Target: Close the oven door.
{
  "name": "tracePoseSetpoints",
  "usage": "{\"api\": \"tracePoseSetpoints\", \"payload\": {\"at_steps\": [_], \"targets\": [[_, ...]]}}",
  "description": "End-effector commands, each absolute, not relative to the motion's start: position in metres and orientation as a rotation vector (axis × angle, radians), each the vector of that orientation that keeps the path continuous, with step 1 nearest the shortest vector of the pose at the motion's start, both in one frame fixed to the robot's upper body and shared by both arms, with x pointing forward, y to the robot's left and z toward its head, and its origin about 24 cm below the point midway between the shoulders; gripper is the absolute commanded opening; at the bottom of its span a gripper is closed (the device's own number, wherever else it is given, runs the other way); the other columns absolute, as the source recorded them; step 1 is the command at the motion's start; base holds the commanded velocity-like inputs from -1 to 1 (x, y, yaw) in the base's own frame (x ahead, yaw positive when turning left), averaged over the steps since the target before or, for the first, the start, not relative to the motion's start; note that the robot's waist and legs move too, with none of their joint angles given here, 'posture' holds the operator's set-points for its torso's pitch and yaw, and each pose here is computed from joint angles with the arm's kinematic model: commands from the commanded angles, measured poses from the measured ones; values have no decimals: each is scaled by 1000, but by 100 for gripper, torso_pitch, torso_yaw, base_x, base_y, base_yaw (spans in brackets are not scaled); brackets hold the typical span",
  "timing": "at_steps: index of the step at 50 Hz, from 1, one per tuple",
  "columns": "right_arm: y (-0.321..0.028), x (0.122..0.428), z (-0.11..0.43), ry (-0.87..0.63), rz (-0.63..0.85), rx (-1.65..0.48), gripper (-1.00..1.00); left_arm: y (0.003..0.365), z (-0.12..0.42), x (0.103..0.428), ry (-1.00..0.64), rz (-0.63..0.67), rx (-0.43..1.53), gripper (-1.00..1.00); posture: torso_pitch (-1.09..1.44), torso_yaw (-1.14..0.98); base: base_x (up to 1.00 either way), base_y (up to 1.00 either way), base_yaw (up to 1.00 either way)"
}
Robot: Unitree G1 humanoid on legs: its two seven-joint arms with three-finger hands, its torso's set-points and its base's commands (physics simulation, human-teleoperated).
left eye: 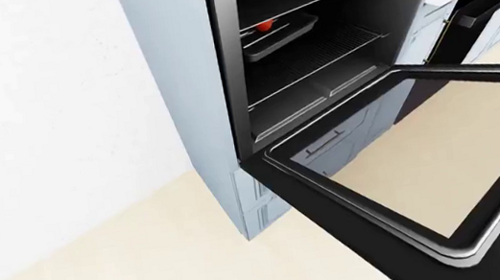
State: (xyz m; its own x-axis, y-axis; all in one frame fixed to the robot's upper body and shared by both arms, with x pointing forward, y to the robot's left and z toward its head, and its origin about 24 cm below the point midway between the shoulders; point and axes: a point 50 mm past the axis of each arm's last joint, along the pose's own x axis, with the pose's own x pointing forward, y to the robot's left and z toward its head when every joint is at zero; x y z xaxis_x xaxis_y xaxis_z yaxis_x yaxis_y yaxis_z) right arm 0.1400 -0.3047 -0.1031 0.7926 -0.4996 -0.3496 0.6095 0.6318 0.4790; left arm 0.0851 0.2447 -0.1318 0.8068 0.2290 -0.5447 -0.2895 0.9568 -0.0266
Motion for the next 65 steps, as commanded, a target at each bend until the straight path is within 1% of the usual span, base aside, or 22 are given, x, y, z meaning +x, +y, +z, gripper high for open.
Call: {"api": "tracePoseSetpoints", "payload": {"at_steps": [1,10,16,20,29,42,46,54,65], "targets": [[-312,145,-96,125,-638,620,100,249,-127,90,524,282,-89,100,0,0,0,0,0],[-320,147,-89,41,-663,648,100,250,-126,91,505,272,-99,100,1,0,0,0,0],[-321,147,-88,22,-672,651,100,248,-125,92,497,254,-102,100,7,0,0,0,0],[-321,147,-88,28,-673,643,100,249,-125,92,499,259,-103,100,11,0,0,0,0],[-326,148,-84,-11,-682,650,100,249,-127,90,517,270,-94,100,20,0,0,0,0],[-334,152,-75,-78,-687,639,100,249,-126,90,509,270,-94,100,20,0,0,0,0],[-336,158,-70,-110,-667,628,100,249,-126,90,510,270,-95,100,20,0,0,0,0],[-334,173,-54,-206,-575,602,100,249,-126,90,510,270,-97,100,20,0,0,0,0],[-323,194,-25,-264,-467,598,100,249,-126,90,510,270,-98,100,20,0,0,0,0]]}}
